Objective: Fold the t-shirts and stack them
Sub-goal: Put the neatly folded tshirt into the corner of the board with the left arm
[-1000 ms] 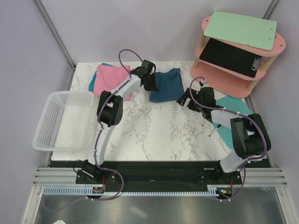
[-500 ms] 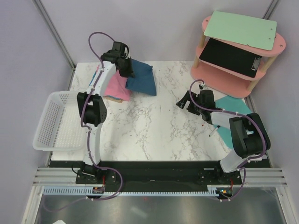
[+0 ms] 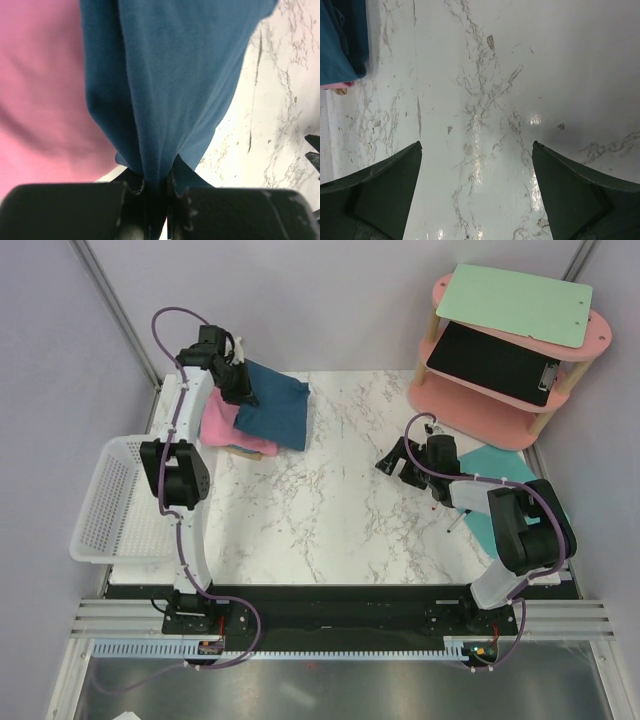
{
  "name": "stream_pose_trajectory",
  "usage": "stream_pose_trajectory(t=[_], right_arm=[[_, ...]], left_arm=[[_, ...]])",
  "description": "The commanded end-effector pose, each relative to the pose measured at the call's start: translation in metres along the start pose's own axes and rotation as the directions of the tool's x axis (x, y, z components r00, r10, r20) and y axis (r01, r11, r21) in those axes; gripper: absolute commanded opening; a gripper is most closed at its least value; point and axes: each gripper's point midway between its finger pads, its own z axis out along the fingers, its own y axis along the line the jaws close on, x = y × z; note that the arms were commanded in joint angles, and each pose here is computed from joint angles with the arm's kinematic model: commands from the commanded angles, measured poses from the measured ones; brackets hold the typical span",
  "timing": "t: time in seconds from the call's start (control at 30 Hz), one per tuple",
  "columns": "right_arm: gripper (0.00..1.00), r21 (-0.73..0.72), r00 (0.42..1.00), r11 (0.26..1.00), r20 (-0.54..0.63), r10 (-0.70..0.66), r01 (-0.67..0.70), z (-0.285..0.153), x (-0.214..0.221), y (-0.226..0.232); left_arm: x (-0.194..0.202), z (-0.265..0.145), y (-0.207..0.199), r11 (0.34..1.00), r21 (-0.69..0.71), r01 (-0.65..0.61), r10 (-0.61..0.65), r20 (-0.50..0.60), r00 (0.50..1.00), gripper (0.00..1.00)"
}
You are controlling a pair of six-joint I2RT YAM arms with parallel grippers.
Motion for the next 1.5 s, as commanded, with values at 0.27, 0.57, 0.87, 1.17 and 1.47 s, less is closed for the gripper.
stream_pose_trajectory(t=[0.27,0.57,0.87,1.17,1.47], right_arm=[[0.98,-0.029,1.000,0.999,-0.010,0.017,-0.018,0.007,0.007,-0.002],[0.98,-0.023,0.999,1.000,-0.029,0.015,-0.016,0.009,0.012,-0.005],[0.98,-0.011,0.999,1.000,-0.044,0.007,-0.008,0.010,0.018,-0.009],[0.98,-0.012,0.999,1.000,-0.045,0.011,-0.012,0.008,0.022,-0.012],[0.98,-0.021,0.998,1.000,-0.062,0.020,-0.022,0.011,0.032,-0.012]], left_arm=[[-0.047,-0.063,0.087,0.992,-0.016,0.129,-0.124,0.172,0.977,0.02],[-0.033,-0.021,0.126,0.983,-0.099,0.156,-0.145,0.109,0.983,0.02],[-0.049,-0.019,0.182,0.914,-0.343,0.219,-0.157,0.201,0.967,0.20],[-0.071,-0.056,0.170,0.897,-0.343,0.279,-0.171,0.312,0.934,0.98],[-0.103,-0.121,0.054,0.976,-0.167,0.142,-0.045,0.480,0.876,1.00]])
